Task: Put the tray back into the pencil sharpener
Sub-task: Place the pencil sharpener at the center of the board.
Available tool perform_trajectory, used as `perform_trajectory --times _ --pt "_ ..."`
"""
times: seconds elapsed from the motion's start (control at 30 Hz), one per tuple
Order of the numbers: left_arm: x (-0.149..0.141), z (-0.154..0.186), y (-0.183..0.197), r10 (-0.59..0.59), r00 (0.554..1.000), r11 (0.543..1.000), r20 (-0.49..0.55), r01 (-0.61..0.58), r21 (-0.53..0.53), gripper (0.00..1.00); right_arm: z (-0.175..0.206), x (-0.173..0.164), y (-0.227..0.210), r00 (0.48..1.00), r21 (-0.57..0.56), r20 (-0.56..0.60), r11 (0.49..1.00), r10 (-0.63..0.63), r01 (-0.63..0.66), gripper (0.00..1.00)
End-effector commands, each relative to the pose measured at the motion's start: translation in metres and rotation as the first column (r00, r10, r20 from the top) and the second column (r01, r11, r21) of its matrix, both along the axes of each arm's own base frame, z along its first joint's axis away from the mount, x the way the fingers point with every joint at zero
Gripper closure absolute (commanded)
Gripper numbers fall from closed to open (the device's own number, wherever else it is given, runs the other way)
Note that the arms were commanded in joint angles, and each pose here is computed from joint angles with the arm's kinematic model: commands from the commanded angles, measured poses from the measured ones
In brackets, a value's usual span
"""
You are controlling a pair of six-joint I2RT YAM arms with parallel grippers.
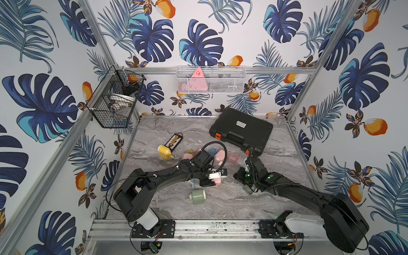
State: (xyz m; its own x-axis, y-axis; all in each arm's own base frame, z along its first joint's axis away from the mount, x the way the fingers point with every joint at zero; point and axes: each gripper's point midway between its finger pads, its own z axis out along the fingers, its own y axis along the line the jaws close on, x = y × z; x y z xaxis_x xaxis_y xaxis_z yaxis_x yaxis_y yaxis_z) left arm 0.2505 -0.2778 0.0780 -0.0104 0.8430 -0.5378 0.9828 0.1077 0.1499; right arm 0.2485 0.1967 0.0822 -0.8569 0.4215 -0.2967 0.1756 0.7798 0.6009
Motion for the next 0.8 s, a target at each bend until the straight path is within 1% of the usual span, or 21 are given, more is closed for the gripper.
perform_trajectory --times 0.0,0.13,0.23,0.3,0.4,0.47,0.53,0.57,0.63,0.67,0.73,0.77 --pt "0.000 0.015 -0.001 0.062 0.998 0.997 -0.019 -0.062 -0.034 0.55 0.002 -0.003 -0.030 0.996 -0.107 0.029 0.990 -0.083 0.086 0.92" --pt "0.010 0.037 0.000 0.146 0.989 0.988 0.000 -0.146 -0.055 0.68 0.014 -0.001 -0.035 0.993 -0.109 0.069 0.989 -0.095 0.102 0.92" --pt "0.018 0.053 0.000 0.222 0.975 0.972 -0.003 -0.222 -0.079 0.81 0.016 0.000 -0.034 0.993 -0.110 0.076 0.989 -0.090 0.098 0.91" --pt "0.023 0.062 0.002 0.276 0.961 0.957 -0.009 -0.276 -0.094 0.88 0.017 0.001 -0.033 0.993 -0.106 0.079 0.990 -0.086 0.094 0.91" --pt "0.033 0.076 0.006 0.371 0.929 0.923 -0.004 -0.369 -0.111 1.00 0.018 0.002 -0.032 0.993 -0.103 0.086 0.990 -0.083 0.092 0.91" --pt "0.045 0.085 0.012 0.459 0.888 0.883 0.010 -0.455 -0.116 1.00 0.019 0.003 -0.031 0.992 -0.100 0.092 0.991 -0.080 0.090 0.91" --pt "0.053 0.090 0.017 0.514 0.858 0.854 0.017 -0.510 -0.108 1.00 0.020 0.004 -0.030 0.992 -0.098 0.095 0.991 -0.078 0.087 0.90" --pt "0.059 0.093 0.021 0.559 0.829 0.826 0.024 -0.553 -0.111 1.00 0.021 0.004 -0.030 0.992 -0.101 0.100 0.991 -0.076 0.086 0.90" --pt "0.068 0.099 0.024 0.607 0.794 0.791 0.025 -0.600 -0.122 1.00 0.021 0.005 -0.030 0.992 -0.103 0.101 0.991 -0.075 0.085 0.90" --pt "0.074 0.103 0.028 0.640 0.767 0.763 0.034 -0.631 -0.136 1.00 0.022 0.006 -0.030 0.992 -0.104 0.105 0.991 -0.072 0.083 0.89" --pt "0.088 0.113 0.038 0.731 0.681 0.678 0.051 -0.716 -0.167 1.00 0.022 0.006 -0.030 0.992 -0.109 0.108 0.991 -0.071 0.083 0.89" --pt "0.095 0.117 0.043 0.762 0.645 0.643 0.051 -0.746 -0.173 1.00 0.021 0.006 -0.031 0.992 -0.114 0.106 0.990 -0.071 0.083 0.89"
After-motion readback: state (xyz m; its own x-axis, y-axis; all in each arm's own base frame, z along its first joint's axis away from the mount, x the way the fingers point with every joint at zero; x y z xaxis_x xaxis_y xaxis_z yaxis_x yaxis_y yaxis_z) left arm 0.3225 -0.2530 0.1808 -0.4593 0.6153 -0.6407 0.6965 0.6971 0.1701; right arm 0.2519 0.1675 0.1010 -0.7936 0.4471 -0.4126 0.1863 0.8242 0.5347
